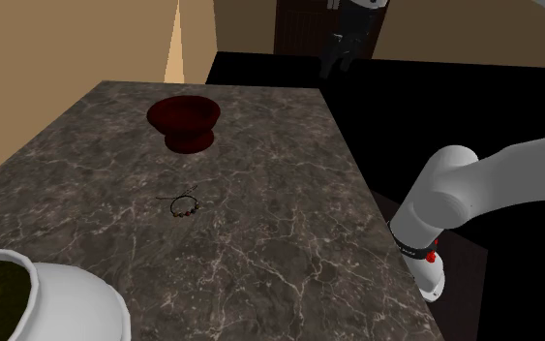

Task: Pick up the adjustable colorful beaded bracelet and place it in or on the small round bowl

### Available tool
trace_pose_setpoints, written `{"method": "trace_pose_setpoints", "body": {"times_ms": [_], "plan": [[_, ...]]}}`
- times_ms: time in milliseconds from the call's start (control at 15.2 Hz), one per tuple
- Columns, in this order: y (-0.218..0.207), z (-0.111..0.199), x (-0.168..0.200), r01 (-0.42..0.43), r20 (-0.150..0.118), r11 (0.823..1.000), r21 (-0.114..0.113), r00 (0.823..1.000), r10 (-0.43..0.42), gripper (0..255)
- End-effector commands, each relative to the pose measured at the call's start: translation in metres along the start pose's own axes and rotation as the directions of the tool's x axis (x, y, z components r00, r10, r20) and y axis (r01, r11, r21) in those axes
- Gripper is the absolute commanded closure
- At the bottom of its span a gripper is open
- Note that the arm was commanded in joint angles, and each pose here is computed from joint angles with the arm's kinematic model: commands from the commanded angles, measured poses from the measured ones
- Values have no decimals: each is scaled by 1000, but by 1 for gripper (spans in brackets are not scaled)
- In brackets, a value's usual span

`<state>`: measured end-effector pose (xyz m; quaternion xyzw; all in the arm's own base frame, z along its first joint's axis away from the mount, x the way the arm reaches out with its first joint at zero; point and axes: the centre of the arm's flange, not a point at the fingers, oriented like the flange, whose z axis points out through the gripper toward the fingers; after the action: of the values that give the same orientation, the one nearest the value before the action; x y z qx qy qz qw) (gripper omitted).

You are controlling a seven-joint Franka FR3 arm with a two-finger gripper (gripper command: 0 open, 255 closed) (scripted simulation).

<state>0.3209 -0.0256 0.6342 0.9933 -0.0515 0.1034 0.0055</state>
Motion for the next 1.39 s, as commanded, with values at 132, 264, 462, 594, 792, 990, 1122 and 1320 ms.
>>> {"method": "trace_pose_setpoints", "body": {"times_ms": [132,264,462,594,792,990,1122,1320], "plan": [[-22,10,-7,-29,3,1000,10,1000,29,0],[-44,20,-14,-59,6,998,19,998,59,0],[-77,35,-22,-103,11,994,33,995,102,0],[-100,45,-27,-132,14,990,42,991,131,0],[-134,58,-33,-176,20,983,56,984,175,0],[-169,72,-38,-219,27,973,69,976,218,0],[-192,80,-40,-248,32,966,78,969,246,0],[-227,93,-43,-290,39,953,91,957,288,0]]}}
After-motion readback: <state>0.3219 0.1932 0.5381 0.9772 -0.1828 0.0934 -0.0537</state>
